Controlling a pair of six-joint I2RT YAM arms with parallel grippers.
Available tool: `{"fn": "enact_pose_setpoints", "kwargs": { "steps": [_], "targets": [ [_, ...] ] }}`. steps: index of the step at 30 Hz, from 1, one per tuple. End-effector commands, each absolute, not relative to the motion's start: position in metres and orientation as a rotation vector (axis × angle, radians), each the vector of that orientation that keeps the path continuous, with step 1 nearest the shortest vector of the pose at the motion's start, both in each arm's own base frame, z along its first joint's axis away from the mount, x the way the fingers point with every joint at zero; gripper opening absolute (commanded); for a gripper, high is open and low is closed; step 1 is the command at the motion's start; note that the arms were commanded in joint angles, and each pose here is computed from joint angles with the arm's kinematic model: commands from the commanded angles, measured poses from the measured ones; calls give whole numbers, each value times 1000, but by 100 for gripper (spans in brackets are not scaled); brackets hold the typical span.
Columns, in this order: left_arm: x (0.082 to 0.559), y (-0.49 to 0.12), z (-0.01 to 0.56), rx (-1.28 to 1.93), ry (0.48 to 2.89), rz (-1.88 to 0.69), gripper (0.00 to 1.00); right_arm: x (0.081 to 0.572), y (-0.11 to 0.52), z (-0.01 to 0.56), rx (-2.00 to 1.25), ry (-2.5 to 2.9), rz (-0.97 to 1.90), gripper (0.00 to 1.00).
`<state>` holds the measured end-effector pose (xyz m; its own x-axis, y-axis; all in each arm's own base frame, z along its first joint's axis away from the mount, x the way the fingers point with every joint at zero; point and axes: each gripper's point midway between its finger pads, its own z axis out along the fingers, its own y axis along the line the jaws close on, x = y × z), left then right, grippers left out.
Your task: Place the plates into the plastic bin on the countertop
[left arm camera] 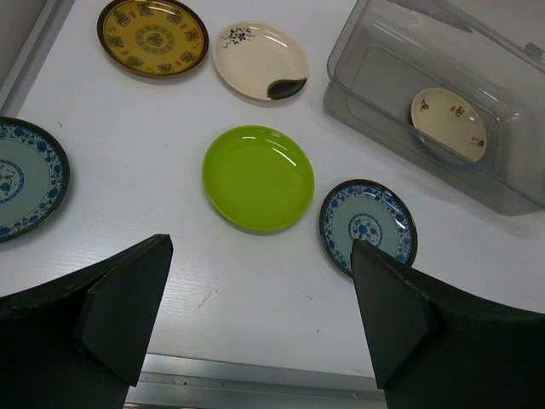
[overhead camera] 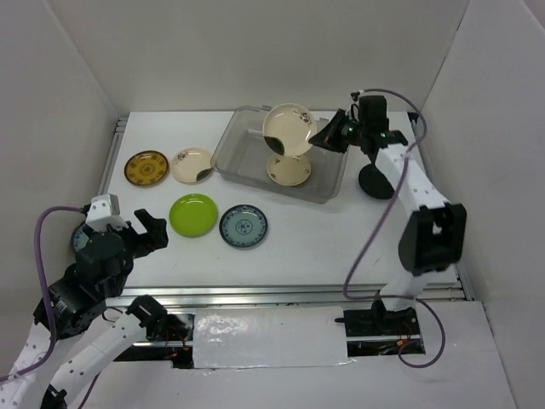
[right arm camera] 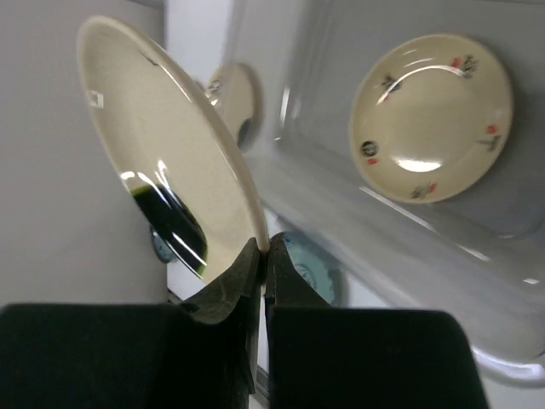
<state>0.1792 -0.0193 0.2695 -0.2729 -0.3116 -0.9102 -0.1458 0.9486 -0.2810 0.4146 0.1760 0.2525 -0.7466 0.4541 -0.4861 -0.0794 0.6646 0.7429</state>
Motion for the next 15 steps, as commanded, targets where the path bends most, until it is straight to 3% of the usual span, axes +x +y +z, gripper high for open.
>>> {"fn": "enact_pose_setpoints", "kwargs": {
  "steps": [1, 3, 6, 12, 13, 14, 15],
  "targets": [
    [180, -18, 282, -351, 1799, -191, 99, 468, 164, 207, 399, 2401, 968, 0],
    [180, -18, 283, -348, 1794, -198, 99, 492, 164, 211, 379, 2397, 955, 0],
    [180, -20, 281, -337, 1803, -193, 99, 509, 156, 174, 443, 2474, 896, 0],
    [183, -24, 280, -314, 1814, -199, 99, 506, 161, 142, 429, 2522, 903, 2],
    [183, -24, 280, -314, 1815, -199, 99, 504, 164, 143, 408, 2521, 919, 7],
    [184, -25, 280, -310, 1817, -198, 99, 501, 168, 149, 372, 2512, 948, 34],
    [184, -26, 280, -308, 1819, -199, 99, 498, 173, 157, 337, 2500, 974, 53]
  ]
}}
